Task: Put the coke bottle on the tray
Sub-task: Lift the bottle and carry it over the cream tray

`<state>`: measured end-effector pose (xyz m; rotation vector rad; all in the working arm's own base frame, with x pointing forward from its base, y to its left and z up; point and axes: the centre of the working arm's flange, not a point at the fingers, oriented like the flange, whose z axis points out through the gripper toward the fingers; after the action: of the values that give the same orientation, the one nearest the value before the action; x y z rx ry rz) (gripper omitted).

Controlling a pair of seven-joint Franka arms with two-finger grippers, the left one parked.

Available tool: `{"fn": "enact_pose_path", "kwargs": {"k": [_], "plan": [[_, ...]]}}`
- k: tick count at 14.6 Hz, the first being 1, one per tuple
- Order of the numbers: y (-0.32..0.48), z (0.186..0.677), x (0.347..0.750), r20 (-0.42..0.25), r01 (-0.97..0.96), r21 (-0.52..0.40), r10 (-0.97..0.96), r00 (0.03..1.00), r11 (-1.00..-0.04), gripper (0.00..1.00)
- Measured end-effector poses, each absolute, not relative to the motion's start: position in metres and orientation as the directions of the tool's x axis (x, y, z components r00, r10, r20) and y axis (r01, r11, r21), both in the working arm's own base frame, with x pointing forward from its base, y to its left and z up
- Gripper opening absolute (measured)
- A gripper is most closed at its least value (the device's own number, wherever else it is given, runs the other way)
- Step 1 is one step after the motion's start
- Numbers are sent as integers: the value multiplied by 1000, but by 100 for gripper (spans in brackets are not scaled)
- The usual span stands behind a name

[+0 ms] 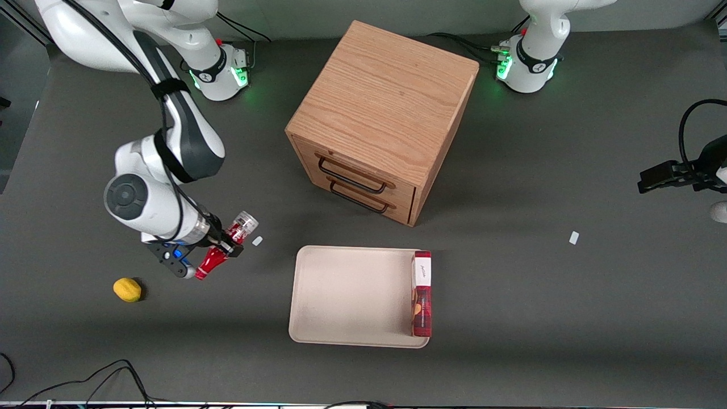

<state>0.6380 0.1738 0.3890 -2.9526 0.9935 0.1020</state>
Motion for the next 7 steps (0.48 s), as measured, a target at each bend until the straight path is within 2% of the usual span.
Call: {"fn": "enact_pose_path", "kwargs": {"k": [2, 4, 7], "plan": [[181, 435, 647, -67, -543, -16, -541, 838, -839, 55], [188, 464, 655, -25, -415, -11, -415, 910, -910, 55], [215, 467, 672, 24, -147, -3, -147, 989, -989, 55]]}}
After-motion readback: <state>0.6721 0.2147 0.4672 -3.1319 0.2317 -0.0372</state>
